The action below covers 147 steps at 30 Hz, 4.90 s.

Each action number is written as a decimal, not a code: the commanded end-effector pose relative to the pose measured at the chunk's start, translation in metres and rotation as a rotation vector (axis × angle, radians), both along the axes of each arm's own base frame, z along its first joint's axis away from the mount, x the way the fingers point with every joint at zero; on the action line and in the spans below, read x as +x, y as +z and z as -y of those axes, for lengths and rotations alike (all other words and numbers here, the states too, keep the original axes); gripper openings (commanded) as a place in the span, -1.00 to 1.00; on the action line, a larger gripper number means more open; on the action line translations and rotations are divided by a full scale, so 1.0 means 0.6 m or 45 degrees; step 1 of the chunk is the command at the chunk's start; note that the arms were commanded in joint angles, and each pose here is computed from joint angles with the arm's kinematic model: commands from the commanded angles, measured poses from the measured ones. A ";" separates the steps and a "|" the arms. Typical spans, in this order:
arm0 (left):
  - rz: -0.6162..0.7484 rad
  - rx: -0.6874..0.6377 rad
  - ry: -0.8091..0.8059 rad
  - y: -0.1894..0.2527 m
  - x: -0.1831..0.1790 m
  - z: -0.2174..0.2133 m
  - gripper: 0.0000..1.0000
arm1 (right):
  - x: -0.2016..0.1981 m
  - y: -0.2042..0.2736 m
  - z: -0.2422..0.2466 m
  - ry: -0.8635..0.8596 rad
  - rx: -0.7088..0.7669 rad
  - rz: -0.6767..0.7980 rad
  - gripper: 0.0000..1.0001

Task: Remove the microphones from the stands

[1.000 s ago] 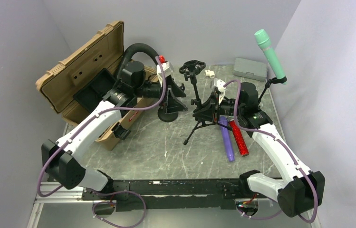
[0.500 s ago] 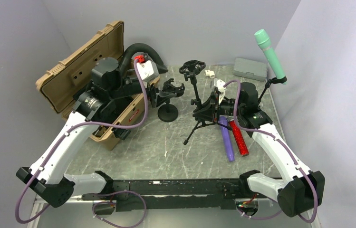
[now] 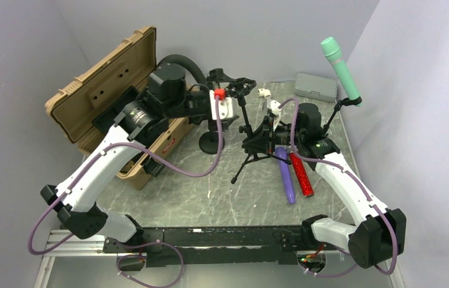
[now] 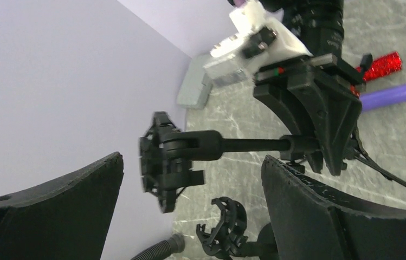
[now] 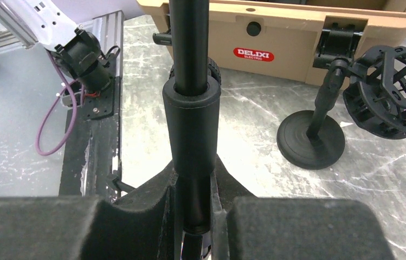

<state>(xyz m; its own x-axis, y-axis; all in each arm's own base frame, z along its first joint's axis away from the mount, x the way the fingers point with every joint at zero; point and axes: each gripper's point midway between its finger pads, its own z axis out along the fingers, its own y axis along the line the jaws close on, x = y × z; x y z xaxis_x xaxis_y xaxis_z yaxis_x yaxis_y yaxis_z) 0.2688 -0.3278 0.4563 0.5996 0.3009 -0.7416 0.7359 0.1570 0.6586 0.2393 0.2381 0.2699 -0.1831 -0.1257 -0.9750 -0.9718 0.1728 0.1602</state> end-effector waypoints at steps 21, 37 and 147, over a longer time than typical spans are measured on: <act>-0.169 0.111 0.102 -0.112 -0.032 0.016 0.99 | 0.008 0.067 0.001 -0.010 0.062 0.213 -1.00; -0.568 -0.040 -0.045 -0.089 -0.134 -0.001 0.89 | 0.046 0.083 0.004 -0.151 0.077 0.149 -1.00; -0.906 -0.406 -0.067 -0.148 0.183 0.183 -1.00 | 0.048 0.014 0.083 -0.398 -0.142 0.236 0.54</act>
<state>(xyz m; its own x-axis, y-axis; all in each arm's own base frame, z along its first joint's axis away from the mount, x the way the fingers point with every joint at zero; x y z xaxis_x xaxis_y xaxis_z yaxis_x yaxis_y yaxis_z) 0.3580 -0.4321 0.3027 -0.2445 0.1319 -0.9606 0.9522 0.2196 -0.2122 0.2686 0.1944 0.2719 -0.0931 -0.1846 -0.9784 -0.8868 0.4621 -0.0028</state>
